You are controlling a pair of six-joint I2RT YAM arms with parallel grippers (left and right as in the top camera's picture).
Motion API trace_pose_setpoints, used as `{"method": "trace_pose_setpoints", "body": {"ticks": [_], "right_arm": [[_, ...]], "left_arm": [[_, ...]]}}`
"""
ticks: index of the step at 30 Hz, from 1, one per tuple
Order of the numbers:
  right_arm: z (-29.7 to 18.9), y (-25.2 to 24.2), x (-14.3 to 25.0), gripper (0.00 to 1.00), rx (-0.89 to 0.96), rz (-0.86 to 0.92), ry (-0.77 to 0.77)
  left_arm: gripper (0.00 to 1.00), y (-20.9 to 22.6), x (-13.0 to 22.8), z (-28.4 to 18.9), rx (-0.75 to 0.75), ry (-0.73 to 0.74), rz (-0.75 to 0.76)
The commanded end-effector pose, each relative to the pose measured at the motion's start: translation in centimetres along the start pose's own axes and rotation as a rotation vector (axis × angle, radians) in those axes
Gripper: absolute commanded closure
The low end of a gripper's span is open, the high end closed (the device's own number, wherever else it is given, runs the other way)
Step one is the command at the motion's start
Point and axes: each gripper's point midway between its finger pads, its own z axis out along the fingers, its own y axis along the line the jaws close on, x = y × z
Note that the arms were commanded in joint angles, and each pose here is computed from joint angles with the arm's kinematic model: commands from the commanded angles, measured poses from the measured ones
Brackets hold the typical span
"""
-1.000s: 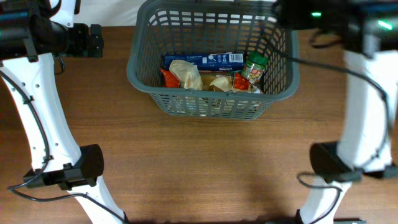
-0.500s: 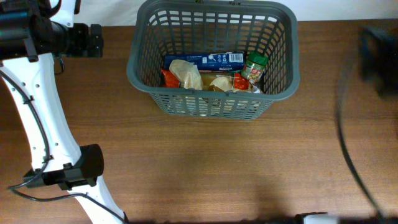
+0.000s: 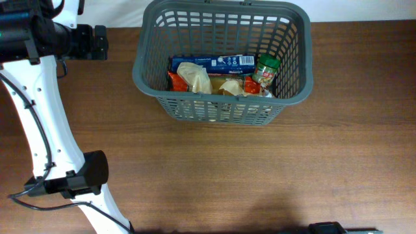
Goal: Pack container
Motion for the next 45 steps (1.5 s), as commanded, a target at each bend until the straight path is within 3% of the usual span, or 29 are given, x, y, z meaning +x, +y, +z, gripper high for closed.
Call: {"method": "trace_pose_setpoints", "body": {"ticks": [1, 3, 9, 16, 20, 25, 31, 34, 45], "right_arm": [[0.0, 2.0, 0.2, 0.01, -0.113, 0.012, 0.015], [-0.2, 3.5, 0.4, 0.01, -0.201, 0.017, 0.029], [-0.3, 3.5, 1.9, 0.01, -0.201, 0.011, 0.089], [2.0, 1.7, 4.5, 0.01, -0.072, 0.0, 0.187], [3.1, 2.0, 5.2, 0.01, -0.08, 0.028, 0.06], [6.6, 2.1, 11.8, 0.01, -0.108, 0.04, -0.055], [13.4, 1.9, 25.7, 0.01, -0.161, 0.057, 0.054], [15.9, 1.4, 30.5, 0.01, -0.153, 0.066, 0.129], [19.5, 0.7, 37.9, 0.01, -0.126, 0.04, 0.18]], "left_arm": [[0.01, -0.1, 0.0, 0.0, 0.013, -0.003, -0.015], [0.01, -0.1, 0.0, 0.0, 0.013, -0.003, -0.015], [0.01, -0.1, 0.0, 0.0, 0.013, -0.003, -0.015], [0.01, -0.1, 0.0, 0.0, 0.013, -0.003, -0.015], [0.01, -0.1, 0.0, 0.0, 0.013, -0.003, -0.015], [0.01, -0.1, 0.0, 0.0, 0.013, -0.003, -0.015], [0.01, -0.1, 0.0, 0.0, 0.013, -0.003, -0.015], [0.01, -0.1, 0.0, 0.0, 0.013, -0.003, -0.015], [0.01, -0.1, 0.0, 0.0, 0.013, -0.003, -0.015]]}}
